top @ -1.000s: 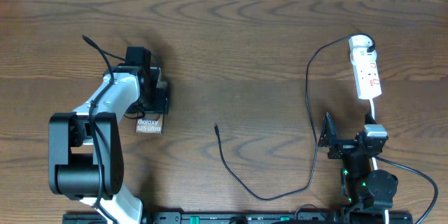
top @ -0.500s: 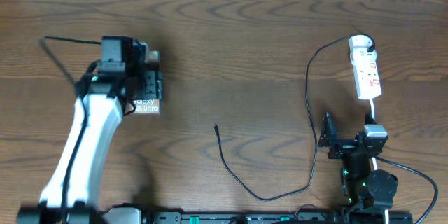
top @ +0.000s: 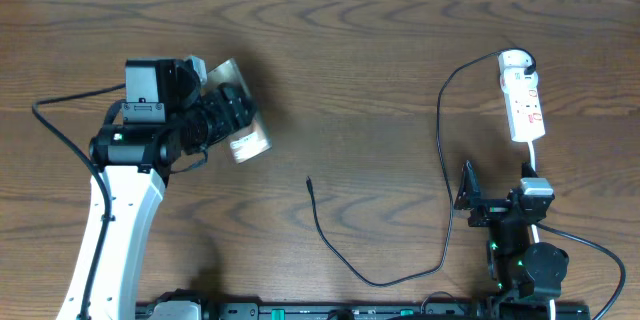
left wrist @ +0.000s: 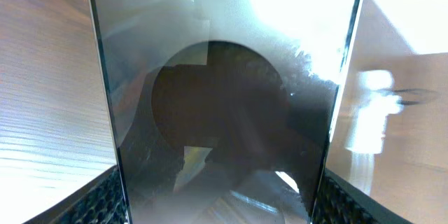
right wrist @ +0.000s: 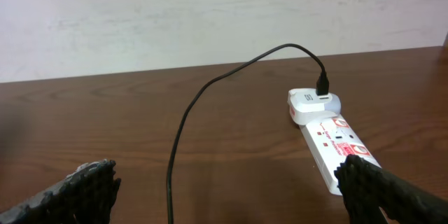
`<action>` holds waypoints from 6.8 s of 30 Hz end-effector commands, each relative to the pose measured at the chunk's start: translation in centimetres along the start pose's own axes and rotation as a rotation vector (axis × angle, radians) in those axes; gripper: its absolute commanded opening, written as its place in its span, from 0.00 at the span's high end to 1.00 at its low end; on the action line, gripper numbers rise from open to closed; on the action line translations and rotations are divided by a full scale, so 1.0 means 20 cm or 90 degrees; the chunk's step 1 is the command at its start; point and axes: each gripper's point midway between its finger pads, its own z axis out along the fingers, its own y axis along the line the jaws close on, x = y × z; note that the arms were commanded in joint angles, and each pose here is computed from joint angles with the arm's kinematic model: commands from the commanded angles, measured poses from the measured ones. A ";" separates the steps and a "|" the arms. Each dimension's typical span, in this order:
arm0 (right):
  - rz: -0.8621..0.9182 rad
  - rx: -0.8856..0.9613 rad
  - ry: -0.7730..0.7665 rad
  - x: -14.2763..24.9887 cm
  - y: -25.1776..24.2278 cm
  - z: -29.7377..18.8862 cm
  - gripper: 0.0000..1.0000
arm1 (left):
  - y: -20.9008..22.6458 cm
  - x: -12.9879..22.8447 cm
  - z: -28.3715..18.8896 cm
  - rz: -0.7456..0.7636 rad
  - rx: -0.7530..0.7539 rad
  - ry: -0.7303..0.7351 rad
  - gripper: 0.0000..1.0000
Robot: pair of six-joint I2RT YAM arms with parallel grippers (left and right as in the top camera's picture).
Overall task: Plug charger to phone and switch on socket
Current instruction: 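Lift the phone with the left gripper and tilt it upright, then move the right gripper from rest toward the phone held by the left gripper, then close the right gripper on the phone's edge beside the left gripper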
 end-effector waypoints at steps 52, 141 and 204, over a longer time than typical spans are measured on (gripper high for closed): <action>0.008 -0.004 0.001 0.00 0.01 0.00 0.01 | 0.21 -0.11 -0.13 -0.568 -0.032 -0.058 0.93; 0.378 -0.694 0.781 0.15 1.43 0.31 0.01 | 0.36 0.11 -0.05 -0.641 -0.226 -0.054 0.93; 0.322 -0.515 0.772 0.34 1.83 0.21 0.26 | 0.09 0.41 0.24 -0.742 -0.235 0.145 0.93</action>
